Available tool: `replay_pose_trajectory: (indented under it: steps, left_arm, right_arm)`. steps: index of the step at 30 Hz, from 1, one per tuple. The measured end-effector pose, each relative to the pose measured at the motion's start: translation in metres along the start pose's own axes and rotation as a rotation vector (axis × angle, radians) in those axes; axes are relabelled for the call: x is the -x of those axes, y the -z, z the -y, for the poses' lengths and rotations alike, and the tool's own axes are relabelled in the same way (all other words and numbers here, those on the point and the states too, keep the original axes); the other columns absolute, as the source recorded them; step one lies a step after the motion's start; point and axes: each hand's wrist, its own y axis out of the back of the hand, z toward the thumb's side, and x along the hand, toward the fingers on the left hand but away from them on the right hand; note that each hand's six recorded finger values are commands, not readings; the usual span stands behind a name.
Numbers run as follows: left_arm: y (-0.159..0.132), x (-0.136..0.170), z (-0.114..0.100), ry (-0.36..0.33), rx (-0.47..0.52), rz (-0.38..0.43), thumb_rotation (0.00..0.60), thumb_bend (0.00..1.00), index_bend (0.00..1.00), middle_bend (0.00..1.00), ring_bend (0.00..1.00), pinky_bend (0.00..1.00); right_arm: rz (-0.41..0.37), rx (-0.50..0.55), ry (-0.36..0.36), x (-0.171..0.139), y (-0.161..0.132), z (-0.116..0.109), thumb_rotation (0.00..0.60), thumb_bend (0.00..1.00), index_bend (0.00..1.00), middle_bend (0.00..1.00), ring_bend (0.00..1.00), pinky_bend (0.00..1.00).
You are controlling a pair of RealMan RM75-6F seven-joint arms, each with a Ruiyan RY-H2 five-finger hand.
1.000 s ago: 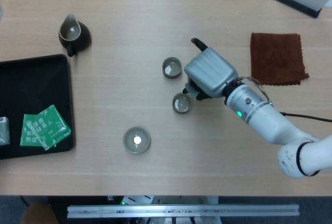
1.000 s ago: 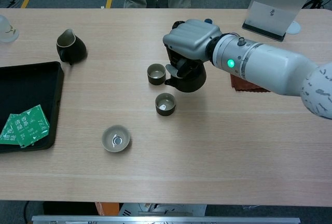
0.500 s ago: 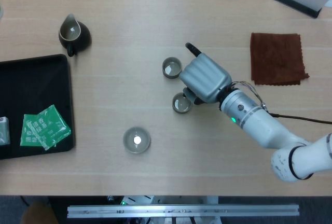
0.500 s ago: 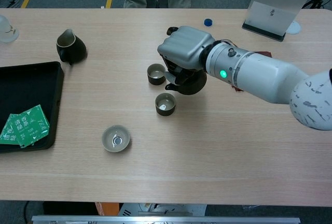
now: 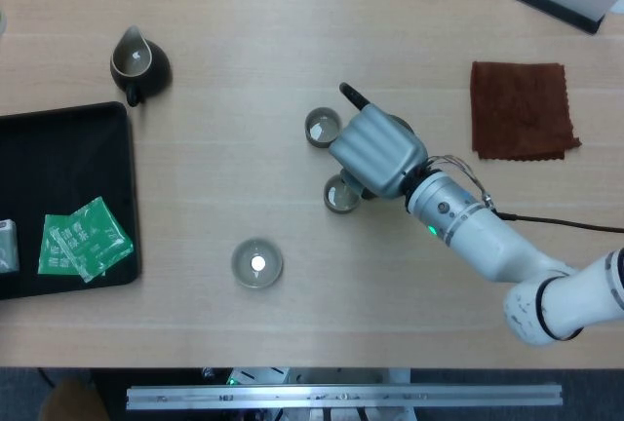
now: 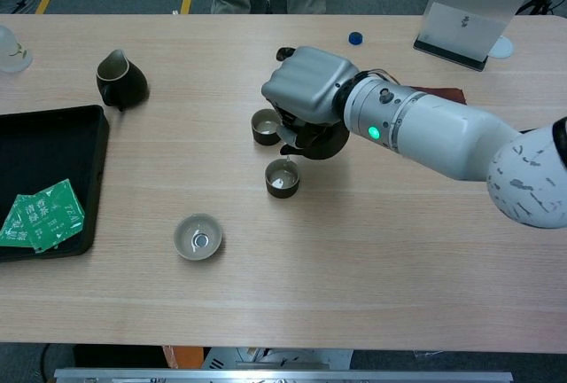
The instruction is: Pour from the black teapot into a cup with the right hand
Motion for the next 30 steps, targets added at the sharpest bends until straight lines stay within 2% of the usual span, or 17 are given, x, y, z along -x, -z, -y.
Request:
replay_pose_trajectory:
  steps: [30]
  left_arm:
    - [0.0055,0.0022,0.0023,-0.001,0.007,-0.01,0.6,0.38,0.13,0.18,0.01,0.04]
  right_arm:
    - [0.002,-0.108,0.0,-0.0003,-0.0073,-0.0042,0.415,0.53,0.97,0.9,0.88,0.08]
